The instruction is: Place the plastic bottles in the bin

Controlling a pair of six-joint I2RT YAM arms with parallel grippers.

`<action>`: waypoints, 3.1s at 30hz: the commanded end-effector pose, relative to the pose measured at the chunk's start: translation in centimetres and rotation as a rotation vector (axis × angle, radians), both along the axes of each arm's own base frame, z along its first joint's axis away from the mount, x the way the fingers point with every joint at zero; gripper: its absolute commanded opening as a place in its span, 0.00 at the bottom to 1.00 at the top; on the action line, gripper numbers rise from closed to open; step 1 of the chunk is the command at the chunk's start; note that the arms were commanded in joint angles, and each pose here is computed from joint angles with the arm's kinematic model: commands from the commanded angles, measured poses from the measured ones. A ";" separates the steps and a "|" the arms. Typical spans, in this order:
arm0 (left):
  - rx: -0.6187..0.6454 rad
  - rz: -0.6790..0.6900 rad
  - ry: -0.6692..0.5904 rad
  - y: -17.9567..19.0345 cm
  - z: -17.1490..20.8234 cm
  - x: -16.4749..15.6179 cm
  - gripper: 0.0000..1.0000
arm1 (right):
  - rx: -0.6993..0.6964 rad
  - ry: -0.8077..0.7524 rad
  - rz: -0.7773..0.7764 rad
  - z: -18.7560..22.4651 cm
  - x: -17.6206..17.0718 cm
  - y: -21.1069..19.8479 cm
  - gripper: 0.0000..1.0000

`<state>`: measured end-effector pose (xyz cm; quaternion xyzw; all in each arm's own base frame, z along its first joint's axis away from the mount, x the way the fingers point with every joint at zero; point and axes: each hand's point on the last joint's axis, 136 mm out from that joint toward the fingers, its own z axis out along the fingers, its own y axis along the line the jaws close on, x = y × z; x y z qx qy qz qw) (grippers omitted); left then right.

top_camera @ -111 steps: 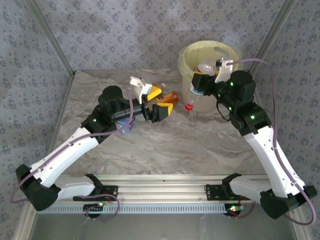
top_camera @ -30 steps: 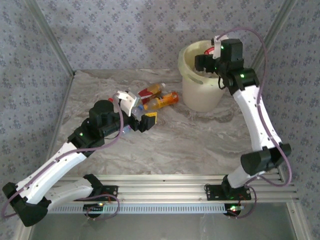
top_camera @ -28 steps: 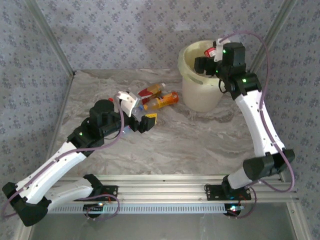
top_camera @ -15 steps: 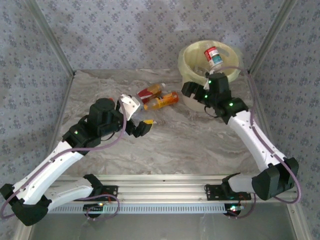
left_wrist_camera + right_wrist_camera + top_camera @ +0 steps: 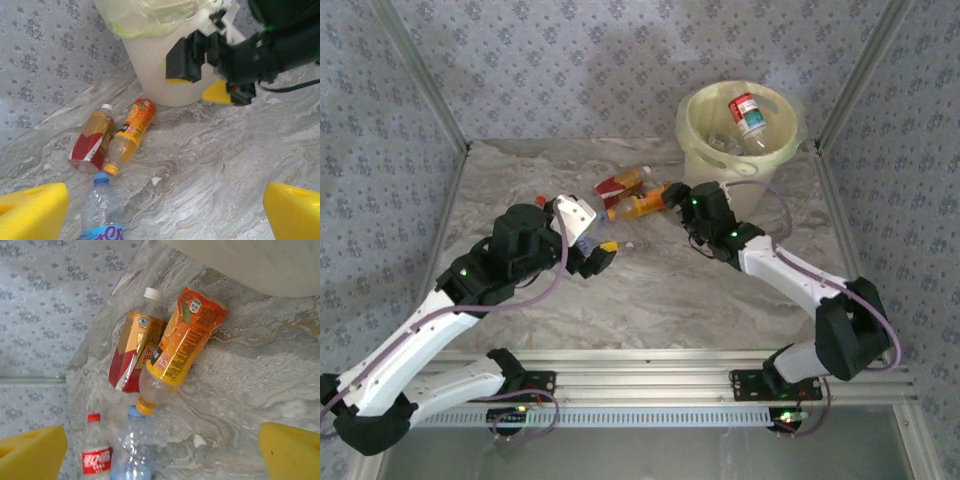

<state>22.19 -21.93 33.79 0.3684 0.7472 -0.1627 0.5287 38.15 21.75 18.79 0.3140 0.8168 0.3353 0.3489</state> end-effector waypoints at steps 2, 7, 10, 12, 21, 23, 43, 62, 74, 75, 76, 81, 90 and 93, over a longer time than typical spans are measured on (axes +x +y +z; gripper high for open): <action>-0.033 -0.001 -0.021 0.4 1.0 -0.9 1.00 | 0.094 -0.035 -0.149 -0.5 2.2 1.0 0.99; -0.080 -0.024 -0.028 0.5 2.0 -2.0 1.00 | 0.093 -0.032 -0.221 -2.3 3.5 2.9 0.97; -0.118 -0.058 -0.015 0.2 2.5 -2.8 1.00 | 0.105 -0.014 -0.261 -3.9 4.4 3.9 0.97; -0.140 -0.078 -0.004 0.0 2.7 -3.3 1.00 | 0.113 -0.004 -0.285 -4.8 4.9 4.6 0.96; -0.183 -0.090 0.016 0.0 2.6 -4.0 0.99 | 0.164 0.001 -0.384 -6.9 8.0 6.8 0.96; -0.187 -0.097 0.019 -0.1 2.7 -4.1 1.00 | 0.170 0.010 -0.405 -7.6 8.5 6.9 0.96; -0.246 -0.156 0.011 -0.1 4.1 -5.7 1.00 | 0.261 0.120 -0.584 -12.2 11.7 5.7 0.93; -0.256 -0.165 0.007 0.0 4.4 -6.1 1.00 | 0.298 0.178 -0.612 -15.2 12.9 5.1 0.76; -0.245 -0.164 0.011 -0.1 4.1 -6.0 1.00 | 0.279 0.173 -0.609 -15.3 12.8 4.5 0.56; -0.244 -0.165 0.011 -0.1 4.1 -6.0 1.00 | 0.279 0.171 -0.607 -15.3 12.7 4.5 0.56; -0.244 -0.163 0.009 -0.1 4.1 -6.0 1.00 | 0.280 0.164 -0.604 -15.1 12.7 4.5 0.56; -0.240 -0.163 0.009 0.0 4.1 -6.0 1.00 | 0.271 0.119 -0.555 -13.9 12.1 4.7 0.56; -0.232 -0.184 0.024 -0.7 3.7 -6.0 1.00 | 0.257 0.064 -0.420 -12.8 8.6 4.4 0.56; -0.231 -0.191 0.030 -1.0 3.5 -5.9 1.00 | 0.235 0.059 -0.345 -12.3 7.5 4.8 0.56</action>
